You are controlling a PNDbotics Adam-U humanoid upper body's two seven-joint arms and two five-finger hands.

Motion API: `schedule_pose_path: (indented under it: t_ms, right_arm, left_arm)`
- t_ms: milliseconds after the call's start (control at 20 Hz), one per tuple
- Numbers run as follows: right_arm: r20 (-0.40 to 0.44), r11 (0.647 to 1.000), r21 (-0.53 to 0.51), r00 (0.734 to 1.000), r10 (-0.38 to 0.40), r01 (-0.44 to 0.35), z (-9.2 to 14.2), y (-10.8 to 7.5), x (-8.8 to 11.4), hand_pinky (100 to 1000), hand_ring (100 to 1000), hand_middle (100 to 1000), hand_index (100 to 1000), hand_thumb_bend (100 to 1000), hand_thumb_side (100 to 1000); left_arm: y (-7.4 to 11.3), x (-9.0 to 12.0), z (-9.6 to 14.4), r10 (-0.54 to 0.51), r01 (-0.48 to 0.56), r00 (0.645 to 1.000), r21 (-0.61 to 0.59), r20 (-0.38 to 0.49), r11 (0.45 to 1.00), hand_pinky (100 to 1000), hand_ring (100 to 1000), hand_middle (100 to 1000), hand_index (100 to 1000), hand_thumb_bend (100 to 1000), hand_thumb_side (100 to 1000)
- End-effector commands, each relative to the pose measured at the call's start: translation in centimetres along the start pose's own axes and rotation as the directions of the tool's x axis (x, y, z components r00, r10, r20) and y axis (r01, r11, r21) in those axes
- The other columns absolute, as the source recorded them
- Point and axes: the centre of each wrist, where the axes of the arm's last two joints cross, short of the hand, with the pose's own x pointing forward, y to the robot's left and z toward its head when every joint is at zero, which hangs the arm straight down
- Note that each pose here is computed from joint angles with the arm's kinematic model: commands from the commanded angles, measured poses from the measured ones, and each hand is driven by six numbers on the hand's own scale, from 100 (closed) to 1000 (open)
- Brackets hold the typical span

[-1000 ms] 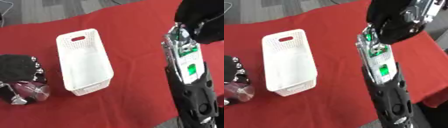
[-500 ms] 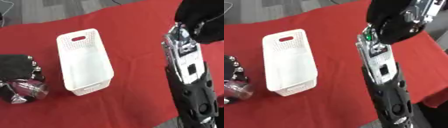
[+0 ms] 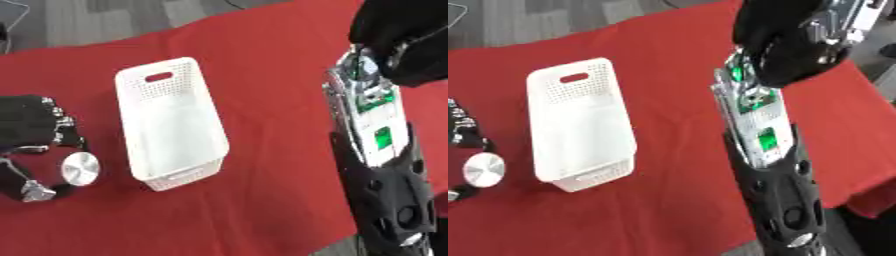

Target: Pick up objects on the table and place them in the box.

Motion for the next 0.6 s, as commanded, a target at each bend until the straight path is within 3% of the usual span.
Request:
schedule_pose_path:
  t_ms: [50, 600]
  right_arm:
    - [0.032, 1.000, -0.004, 0.999, -0.002, 0.002, -0.5, -0.2, 0.2, 423, 500, 586, 681, 100, 1000]
    - [0.030, 1.000, -0.004, 1.000, 0.002, -0.002, -0.5, -0.3, 0.2, 423, 500, 586, 682, 100, 1000]
  left_arm:
    - [2.0, -0.4, 1.3, -0.007, 0.008, 0.999, 0.031, -0.038, 0.999, 100, 100, 100, 353, 100, 560]
    - [4.5, 0.2, 1.5, 0.026, -0.019, 0.998, 0.102, -0.063, 0.995, 100, 100, 100, 349, 100, 559]
